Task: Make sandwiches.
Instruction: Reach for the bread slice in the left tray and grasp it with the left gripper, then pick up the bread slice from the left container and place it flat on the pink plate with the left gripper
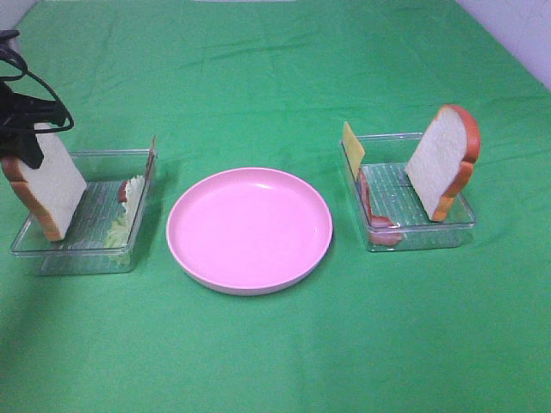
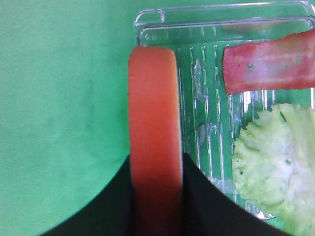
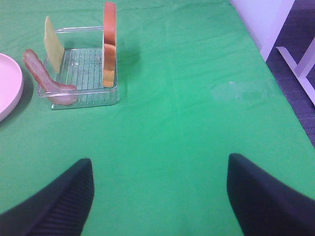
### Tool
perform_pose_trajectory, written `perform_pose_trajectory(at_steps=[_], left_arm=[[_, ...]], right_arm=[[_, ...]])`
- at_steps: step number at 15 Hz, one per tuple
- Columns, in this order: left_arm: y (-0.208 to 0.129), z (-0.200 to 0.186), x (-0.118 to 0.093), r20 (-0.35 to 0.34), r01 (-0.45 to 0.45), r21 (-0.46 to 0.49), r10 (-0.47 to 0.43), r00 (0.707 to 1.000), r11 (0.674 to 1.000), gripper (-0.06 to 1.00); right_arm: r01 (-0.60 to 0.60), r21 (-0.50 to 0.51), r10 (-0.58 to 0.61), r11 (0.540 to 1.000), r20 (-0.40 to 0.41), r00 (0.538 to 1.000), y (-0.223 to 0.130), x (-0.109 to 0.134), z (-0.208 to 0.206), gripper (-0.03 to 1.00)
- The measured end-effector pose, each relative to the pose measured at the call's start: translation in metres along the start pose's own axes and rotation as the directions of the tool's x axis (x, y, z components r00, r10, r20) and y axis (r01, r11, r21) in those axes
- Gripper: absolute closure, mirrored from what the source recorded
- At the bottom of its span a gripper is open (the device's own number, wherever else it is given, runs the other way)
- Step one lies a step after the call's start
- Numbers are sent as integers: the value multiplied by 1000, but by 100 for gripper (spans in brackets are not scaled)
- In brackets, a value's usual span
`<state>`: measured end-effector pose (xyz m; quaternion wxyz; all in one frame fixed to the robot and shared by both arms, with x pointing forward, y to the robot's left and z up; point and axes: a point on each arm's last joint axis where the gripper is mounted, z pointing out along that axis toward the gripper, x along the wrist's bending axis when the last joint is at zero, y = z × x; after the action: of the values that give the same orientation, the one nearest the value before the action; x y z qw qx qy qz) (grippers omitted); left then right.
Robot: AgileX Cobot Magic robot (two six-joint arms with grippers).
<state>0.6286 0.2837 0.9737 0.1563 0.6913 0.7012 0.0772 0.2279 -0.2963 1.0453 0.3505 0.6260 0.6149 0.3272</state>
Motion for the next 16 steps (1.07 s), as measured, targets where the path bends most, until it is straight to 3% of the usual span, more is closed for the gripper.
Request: perform_pose_trajectory(at_steps=[4,7,9,13,14,16], left_arm=[[0,-12,-2,5,0,-11,0,1000,1000,73],[-1,-55,-8,32,6,-89,-3,999,996,73],[-6,-99,-16,85,30,-172,-15,996,985,73],[-20,-172,-39,312,138,-322,-32,949,937,73],[-22,-179,-48,406,166,-321,-23,914,933,73],[-21,-173,-67,500,146,-288,19,866,946,73]], right_arm=[[0,0,0,1000,0,1000,0,0,0,25],[0,0,0,1000,0,1000,0,0,0,25],[0,0,0,1000,0,1000,0,0,0,25],[0,0,0,1000,0,1000,0,0,0,25],[0,0,0,1000,0,1000,0,0,0,25],[0,0,0,1000,0,1000,0,0,0,25]])
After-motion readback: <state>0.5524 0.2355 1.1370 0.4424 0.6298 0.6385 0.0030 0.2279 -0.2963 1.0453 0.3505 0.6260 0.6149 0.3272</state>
